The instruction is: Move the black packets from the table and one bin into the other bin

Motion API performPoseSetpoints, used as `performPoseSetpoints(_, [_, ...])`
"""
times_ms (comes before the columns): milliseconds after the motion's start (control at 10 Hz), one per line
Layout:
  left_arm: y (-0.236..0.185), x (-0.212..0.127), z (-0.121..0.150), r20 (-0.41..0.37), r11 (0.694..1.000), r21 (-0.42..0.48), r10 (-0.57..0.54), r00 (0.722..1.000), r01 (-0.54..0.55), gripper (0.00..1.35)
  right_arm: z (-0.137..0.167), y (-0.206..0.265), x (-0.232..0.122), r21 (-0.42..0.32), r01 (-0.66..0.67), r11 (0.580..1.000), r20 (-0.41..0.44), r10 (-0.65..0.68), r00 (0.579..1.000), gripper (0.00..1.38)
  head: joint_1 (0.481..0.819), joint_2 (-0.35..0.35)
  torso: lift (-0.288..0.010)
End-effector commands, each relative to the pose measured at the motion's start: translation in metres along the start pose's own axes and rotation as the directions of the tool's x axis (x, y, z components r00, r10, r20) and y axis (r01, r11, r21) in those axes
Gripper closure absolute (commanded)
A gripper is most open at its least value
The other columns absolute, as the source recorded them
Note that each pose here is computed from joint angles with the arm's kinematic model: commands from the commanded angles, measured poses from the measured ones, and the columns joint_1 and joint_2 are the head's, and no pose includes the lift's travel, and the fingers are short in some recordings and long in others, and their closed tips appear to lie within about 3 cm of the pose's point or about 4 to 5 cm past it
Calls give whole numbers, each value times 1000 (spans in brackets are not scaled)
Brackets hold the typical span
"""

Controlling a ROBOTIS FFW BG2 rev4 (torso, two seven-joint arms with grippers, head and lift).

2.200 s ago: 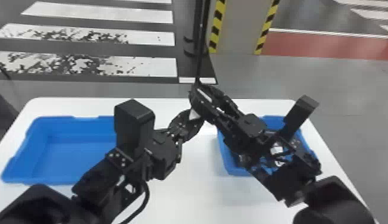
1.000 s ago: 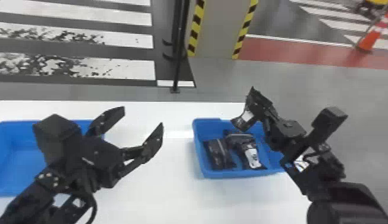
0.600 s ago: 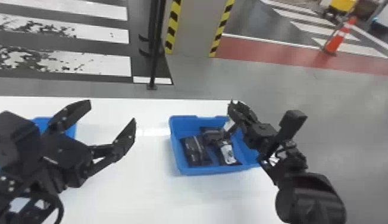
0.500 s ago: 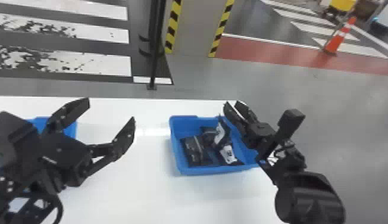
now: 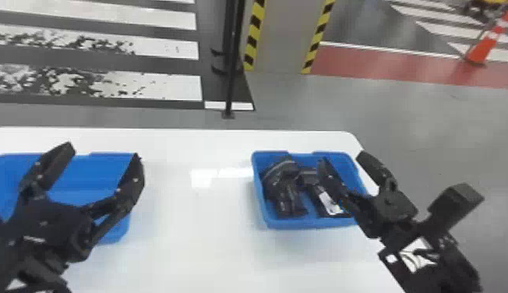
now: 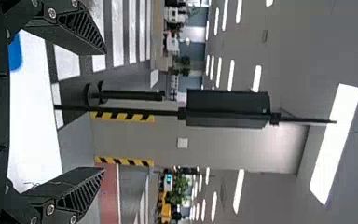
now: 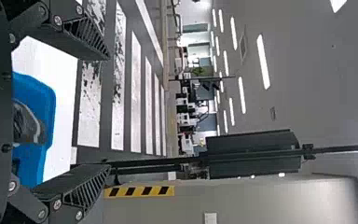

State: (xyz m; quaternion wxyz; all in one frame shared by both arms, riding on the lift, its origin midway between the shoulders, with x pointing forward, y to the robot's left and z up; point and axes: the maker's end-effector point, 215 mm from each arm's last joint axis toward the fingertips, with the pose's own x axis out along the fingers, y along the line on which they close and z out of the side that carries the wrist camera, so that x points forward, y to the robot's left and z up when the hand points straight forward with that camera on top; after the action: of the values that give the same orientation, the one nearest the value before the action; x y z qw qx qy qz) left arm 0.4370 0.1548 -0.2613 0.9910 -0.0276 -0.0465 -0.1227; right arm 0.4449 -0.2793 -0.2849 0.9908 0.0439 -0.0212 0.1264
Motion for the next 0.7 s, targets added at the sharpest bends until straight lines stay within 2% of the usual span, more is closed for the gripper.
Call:
performPoseSetpoints(0, [27,-23,-15,-17,996,27,86,996,-85,154,-7,29,-15,43,-19,999,-1,19,1000,186,695,-167,-110])
performPoseSetpoints(100, [39,-34,-12,1,986,94,138,990,-138,154,-9,35,-27,38,-11,999,-13,11,1000,186,695,-139,-110])
performPoseSetpoints(300, [48,-53,-18,-3,977,86,197,980,-196,156,-13,33,-46,39,44,998,-26,-43,999,188,695,-73,-110])
performPoseSetpoints(600, [51,-60,-19,-1,973,60,224,975,-223,156,-13,28,-54,38,69,997,-26,-68,997,188,695,-70,-110])
